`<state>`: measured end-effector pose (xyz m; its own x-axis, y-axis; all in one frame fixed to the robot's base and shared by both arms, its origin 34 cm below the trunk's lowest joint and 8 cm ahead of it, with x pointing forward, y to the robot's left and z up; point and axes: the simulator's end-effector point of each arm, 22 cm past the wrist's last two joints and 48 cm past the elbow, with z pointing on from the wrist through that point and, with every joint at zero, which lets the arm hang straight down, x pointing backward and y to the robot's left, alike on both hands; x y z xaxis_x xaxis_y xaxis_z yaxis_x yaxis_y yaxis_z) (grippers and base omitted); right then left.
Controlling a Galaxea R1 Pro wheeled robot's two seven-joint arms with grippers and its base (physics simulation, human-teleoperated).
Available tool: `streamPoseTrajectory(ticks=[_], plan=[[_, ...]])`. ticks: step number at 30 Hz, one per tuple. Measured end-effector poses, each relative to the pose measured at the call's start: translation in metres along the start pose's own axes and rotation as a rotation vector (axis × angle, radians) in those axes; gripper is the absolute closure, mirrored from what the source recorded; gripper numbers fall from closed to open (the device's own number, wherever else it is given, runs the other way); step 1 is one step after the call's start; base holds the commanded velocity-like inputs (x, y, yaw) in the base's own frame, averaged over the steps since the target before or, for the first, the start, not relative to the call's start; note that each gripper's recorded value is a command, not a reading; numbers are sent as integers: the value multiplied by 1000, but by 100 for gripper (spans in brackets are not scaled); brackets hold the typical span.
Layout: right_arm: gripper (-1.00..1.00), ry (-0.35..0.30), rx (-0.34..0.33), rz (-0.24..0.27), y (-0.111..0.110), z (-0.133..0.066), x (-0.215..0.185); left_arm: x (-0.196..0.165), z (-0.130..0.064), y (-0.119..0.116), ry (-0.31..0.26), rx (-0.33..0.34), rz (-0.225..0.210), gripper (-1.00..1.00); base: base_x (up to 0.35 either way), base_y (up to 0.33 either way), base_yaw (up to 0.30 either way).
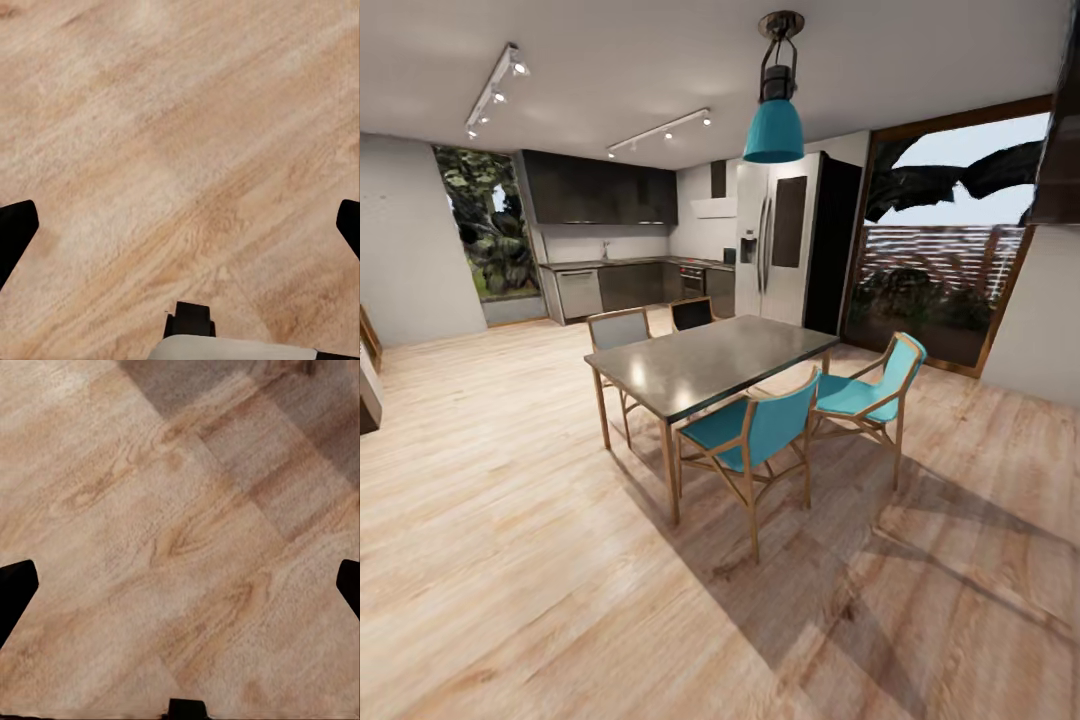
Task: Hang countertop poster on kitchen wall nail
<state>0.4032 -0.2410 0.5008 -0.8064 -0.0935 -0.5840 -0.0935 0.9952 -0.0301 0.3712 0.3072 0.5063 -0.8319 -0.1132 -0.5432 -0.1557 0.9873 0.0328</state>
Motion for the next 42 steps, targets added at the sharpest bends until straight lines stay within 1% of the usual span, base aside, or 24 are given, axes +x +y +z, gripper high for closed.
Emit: streamPoseTrajectory(ticks=[6,9,25,32,40,42], plan=[[-100,21,-25,-36,9,-1,11,0,0,0,0,0,0,-100,221,293,6],[-100,23,-30,-41,12,-2,12,0,0,0,0,0,0,-100,221,293,62],[-100,23,-29,-36,14,-2,12,0,0,1,1,-1,0,-100,227,290,259],[-100,25,-29,-36,14,-2,13,2,0,4,4,-9,-10,-100,247,276,277],[-100,29,-30,-35,14,-2,14,3,0,5,7,-10,-11,-100,249,274,277],[-100,29,-28,-35,13,-2,14,3,0,5,8,-10,-11,-100,258,260,85]])
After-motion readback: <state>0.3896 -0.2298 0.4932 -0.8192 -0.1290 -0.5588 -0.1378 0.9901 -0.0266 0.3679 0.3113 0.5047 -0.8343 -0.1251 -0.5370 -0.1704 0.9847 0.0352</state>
